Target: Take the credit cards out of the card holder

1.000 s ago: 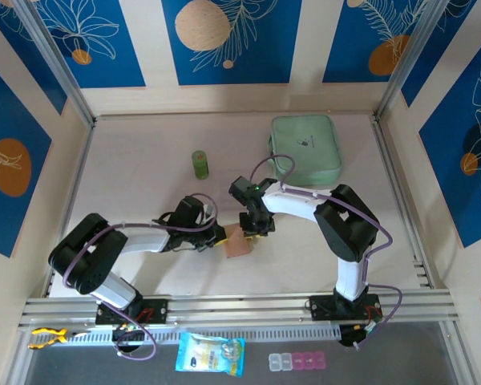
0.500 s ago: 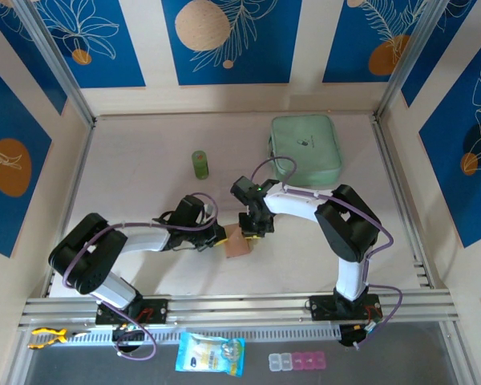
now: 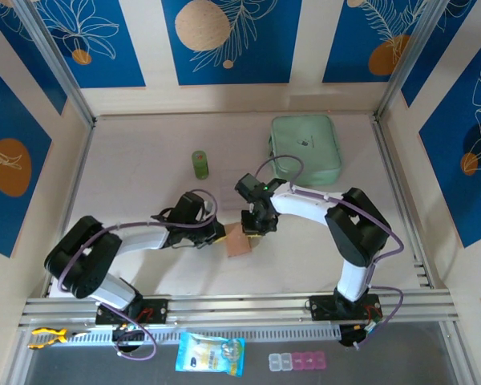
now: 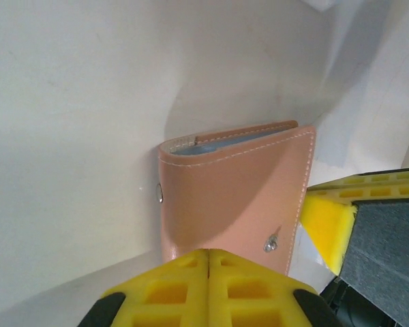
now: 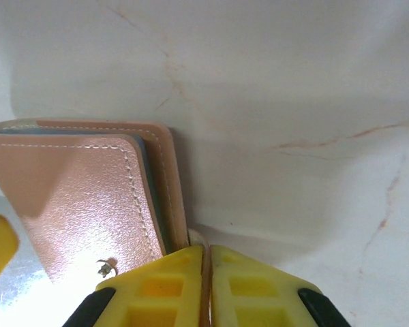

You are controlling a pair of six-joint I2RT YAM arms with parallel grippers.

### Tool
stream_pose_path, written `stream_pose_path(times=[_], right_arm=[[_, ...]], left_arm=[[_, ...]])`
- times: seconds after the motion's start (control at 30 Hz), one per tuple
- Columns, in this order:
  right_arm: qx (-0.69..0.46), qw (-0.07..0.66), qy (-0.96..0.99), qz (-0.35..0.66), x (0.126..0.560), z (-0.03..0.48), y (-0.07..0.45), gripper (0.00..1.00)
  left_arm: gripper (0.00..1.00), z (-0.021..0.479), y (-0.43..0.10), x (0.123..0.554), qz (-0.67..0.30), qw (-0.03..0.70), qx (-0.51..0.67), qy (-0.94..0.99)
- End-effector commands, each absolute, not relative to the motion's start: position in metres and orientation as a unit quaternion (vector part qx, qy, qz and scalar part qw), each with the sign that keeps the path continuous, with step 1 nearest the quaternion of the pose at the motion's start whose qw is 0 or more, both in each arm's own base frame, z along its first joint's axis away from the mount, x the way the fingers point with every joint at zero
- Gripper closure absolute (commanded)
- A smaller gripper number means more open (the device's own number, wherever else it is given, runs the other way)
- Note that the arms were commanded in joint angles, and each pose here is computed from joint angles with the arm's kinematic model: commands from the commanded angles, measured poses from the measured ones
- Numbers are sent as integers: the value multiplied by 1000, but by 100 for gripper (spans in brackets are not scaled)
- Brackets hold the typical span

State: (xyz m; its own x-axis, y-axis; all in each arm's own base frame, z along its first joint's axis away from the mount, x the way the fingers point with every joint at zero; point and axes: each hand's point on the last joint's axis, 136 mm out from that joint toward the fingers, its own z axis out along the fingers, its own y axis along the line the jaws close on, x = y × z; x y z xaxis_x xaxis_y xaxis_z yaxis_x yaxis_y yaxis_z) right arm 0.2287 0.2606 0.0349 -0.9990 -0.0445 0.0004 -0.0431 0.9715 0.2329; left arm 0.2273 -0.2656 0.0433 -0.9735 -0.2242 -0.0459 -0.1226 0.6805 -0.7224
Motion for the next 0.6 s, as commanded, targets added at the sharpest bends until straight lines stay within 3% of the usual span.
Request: stream_pose_path(times=[0.0,0.23,0.57], right_arm=[[22,-1,-992,-126,226,50,253,89],[24,-16,-991,-131,230,71,248,89],[40,-35,-987,-151,233,102,270,89]], left_arm=[[87,64,-256,237,-377,102,-85,917],[78,87,-232,243,-367,140,-89,915],[74,103,-209,241,-358,158,-90,916]])
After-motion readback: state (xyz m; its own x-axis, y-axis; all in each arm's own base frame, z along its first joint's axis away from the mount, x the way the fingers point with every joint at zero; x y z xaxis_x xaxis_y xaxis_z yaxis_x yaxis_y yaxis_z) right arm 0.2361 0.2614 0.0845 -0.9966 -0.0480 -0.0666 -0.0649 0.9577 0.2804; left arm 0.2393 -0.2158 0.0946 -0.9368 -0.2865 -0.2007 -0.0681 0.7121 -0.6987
